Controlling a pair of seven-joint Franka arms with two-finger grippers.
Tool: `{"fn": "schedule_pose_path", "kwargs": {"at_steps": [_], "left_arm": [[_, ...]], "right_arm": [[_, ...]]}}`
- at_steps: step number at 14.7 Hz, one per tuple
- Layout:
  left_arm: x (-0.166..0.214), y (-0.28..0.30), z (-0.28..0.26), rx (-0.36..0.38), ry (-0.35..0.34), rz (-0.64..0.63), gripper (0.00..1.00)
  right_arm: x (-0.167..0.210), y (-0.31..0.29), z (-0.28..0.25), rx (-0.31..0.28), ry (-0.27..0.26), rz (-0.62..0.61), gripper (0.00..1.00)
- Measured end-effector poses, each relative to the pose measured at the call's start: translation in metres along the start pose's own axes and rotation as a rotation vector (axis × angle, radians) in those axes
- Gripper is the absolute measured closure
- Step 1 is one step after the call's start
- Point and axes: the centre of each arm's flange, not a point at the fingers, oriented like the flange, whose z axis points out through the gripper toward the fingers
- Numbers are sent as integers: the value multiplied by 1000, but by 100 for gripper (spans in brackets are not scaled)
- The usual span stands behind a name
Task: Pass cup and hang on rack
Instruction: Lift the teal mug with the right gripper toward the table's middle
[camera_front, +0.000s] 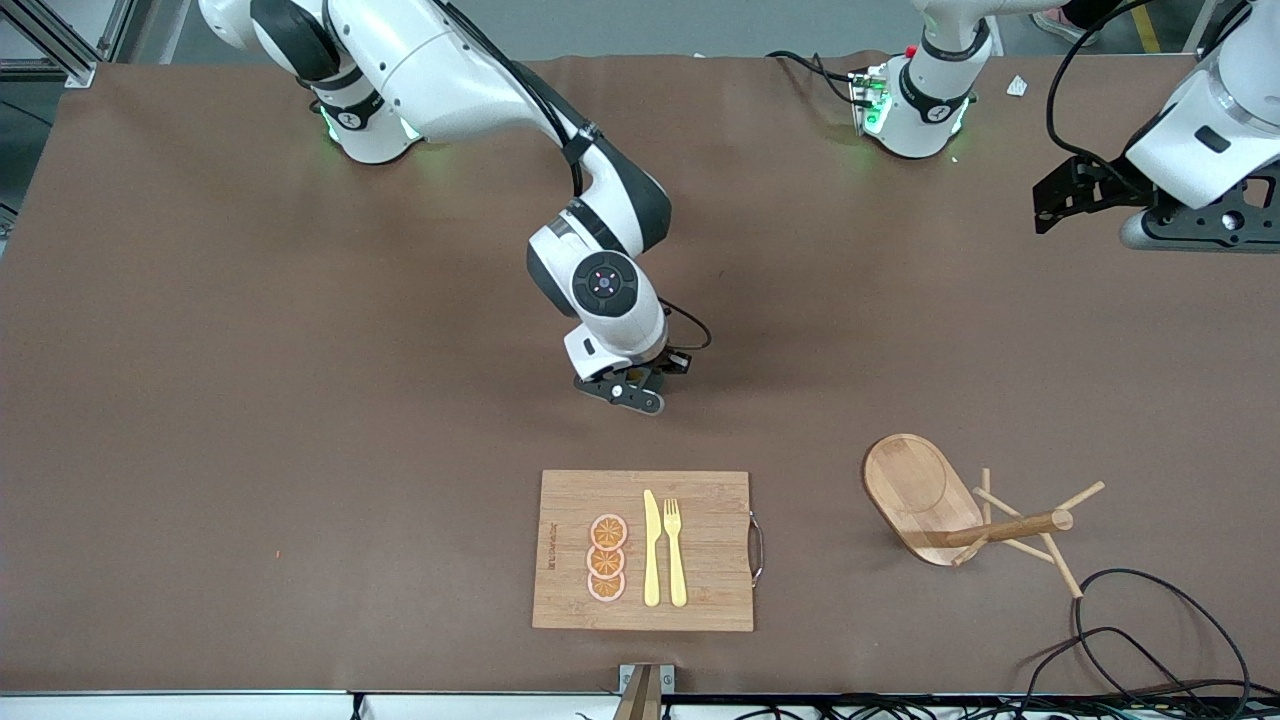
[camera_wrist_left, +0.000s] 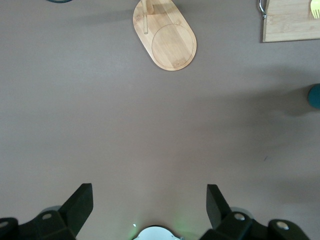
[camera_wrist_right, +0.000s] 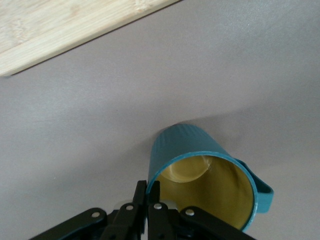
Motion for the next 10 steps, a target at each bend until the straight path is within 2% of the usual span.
{"fn": "schedule_pose_path", "kwargs": {"at_steps": [2, 3, 7, 10], "left_arm": [[0, 11, 1, 2, -2, -16, 0], [0, 15, 3, 2, -5, -23, 0], [11, 27, 10, -4, -11, -58, 0], [20, 45, 13, -11, -13, -115, 0]], "right_arm": [[0, 0, 2, 1, 1, 2, 93], [1, 0, 2, 1, 1, 6, 87], [2, -3, -2, 10, 6, 25, 48], [7, -9, -20, 41, 27, 43, 21]]}}
